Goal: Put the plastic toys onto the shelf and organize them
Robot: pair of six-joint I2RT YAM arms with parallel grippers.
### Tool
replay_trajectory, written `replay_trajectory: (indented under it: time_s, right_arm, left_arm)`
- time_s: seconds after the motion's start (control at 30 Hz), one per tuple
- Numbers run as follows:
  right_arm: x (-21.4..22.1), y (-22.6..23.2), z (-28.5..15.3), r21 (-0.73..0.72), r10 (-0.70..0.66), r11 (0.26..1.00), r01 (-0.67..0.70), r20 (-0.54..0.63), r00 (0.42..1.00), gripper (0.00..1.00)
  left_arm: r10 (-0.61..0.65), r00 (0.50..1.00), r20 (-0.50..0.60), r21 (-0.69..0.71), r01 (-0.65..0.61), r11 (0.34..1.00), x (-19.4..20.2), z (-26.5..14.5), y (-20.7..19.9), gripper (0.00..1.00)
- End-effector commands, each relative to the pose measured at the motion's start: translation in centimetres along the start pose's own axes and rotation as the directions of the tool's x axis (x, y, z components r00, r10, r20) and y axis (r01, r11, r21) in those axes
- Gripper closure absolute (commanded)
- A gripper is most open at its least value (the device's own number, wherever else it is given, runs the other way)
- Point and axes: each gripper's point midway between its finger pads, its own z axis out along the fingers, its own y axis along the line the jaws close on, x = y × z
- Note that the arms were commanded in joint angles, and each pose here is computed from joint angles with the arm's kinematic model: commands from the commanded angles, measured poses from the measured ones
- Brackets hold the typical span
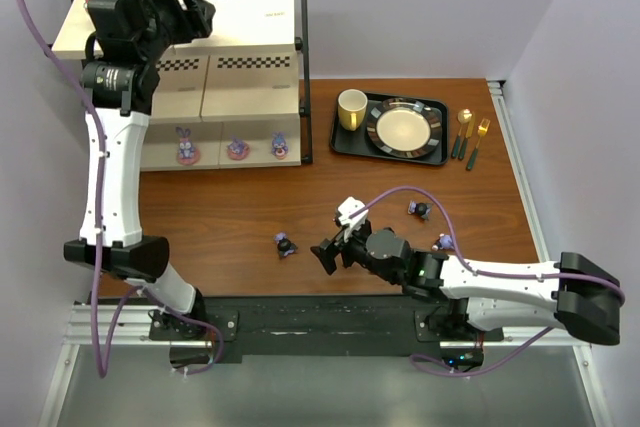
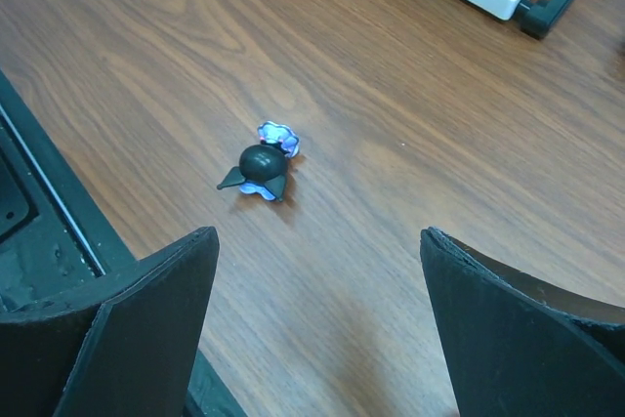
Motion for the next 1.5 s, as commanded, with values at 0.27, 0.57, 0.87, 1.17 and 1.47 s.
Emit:
replay_trajectory:
  time_s: [0.27,0.57,0.87,1.17,1.47]
  right_arm:
    - [0.4,0.1,0.8,-0.017,0.013,1.0,-0.013,-0.002,1.0,0.12]
    - [0.7,0.1,1.1,-0.021,0.02,1.0,-0.02,-0.014,1.0,0.12]
    - [0.7,0.0,1.3,-0.022,0.024,0.999,-0.024,-0.018,1.0,0.12]
    - [0.9,-0.2,1.4,-0.011,0.025,1.0,-0.026,-0.031,0.999,0.12]
    - [1.5,-0.5,1.6,0.009,0.021,1.0,-0.02,-0.061,0.998,0.12]
  left_arm:
    - [-0.029,0.998,0.054,0.092,0.024,0.995,-1.7,1.8,0.0,0.99]
    - [-0.025,0.999,0.031,0.024,0.025,0.999,-0.6,2.9,1.6,0.95]
    - [-0.027,1.0,0.015,0.037,0.026,0.999,0.0,3.5,1.5,0.82]
    - [-0.027,1.0,0.01,0.044,0.027,0.999,0.4,3.9,1.6,0.64]
    - [-0.031,0.999,0.006,0.063,0.031,0.998,0.9,4.4,1.4,0.5]
